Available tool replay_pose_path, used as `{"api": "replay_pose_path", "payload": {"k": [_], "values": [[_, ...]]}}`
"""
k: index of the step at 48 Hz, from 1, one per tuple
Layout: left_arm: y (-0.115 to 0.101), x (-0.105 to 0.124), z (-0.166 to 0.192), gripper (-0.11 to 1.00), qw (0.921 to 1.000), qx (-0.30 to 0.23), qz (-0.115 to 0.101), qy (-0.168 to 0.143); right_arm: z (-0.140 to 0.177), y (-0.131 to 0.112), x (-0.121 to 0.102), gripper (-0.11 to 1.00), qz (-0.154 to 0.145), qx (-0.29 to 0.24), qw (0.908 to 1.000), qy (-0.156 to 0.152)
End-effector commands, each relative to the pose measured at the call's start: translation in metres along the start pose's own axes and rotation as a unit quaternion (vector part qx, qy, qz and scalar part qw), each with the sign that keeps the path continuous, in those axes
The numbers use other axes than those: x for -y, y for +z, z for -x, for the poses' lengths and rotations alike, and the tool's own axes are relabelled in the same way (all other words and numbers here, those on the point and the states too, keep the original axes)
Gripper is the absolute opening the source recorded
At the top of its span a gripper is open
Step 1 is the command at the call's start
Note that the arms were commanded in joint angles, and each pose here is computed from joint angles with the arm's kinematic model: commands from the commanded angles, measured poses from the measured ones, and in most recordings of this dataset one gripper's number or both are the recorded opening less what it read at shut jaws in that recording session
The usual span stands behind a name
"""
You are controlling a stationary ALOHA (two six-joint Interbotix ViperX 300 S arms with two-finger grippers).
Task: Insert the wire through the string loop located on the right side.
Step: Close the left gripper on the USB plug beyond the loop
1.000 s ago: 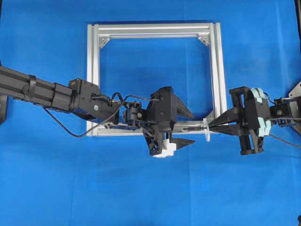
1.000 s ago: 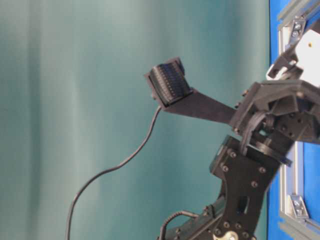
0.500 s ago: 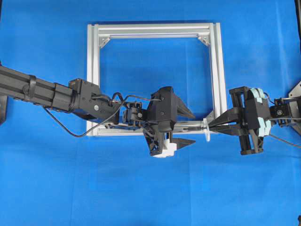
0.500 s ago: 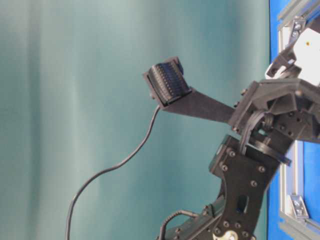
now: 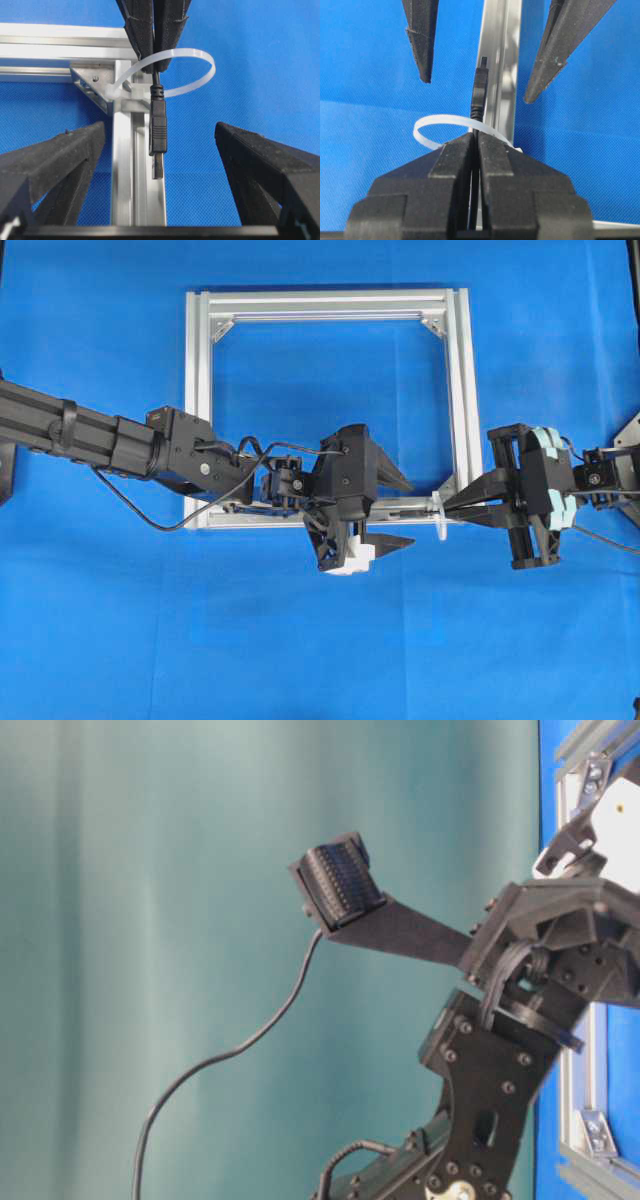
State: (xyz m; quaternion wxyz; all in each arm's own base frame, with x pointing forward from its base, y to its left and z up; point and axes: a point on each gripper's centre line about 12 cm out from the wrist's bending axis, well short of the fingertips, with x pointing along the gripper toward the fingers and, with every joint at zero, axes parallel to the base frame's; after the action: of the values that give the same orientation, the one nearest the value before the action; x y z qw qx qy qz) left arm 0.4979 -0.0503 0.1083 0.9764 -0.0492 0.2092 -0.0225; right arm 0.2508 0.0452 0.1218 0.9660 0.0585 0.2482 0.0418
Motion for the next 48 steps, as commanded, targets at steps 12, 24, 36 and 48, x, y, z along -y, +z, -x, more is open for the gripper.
{"api": "replay_pose_path", "payload": {"k": [12, 24, 36, 48], "values": [[0.026, -0.003, -0.003, 0.46, 0.9997, 0.02, 0.015, 0.002, -0.001, 0.008, -0.002, -0.03, -0.001, 0.014, 0.9999, 0.003], [0.027, -0.003, -0.005, 0.08, 0.9998, 0.02, 0.006, 0.001, -0.001, 0.008, -0.002, -0.03, 0.0, 0.014, 0.9999, 0.003], [0.026, -0.004, -0.005, 0.08, 0.9998, 0.016, 0.007, 0.002, -0.001, 0.008, -0.002, -0.03, 0.006, 0.013, 0.9999, 0.005], [0.026, -0.004, -0.004, 0.08, 0.9998, 0.016, 0.012, 0.002, 0.006, 0.01, -0.003, -0.03, 0.007, 0.006, 0.9999, 0.008]]}}
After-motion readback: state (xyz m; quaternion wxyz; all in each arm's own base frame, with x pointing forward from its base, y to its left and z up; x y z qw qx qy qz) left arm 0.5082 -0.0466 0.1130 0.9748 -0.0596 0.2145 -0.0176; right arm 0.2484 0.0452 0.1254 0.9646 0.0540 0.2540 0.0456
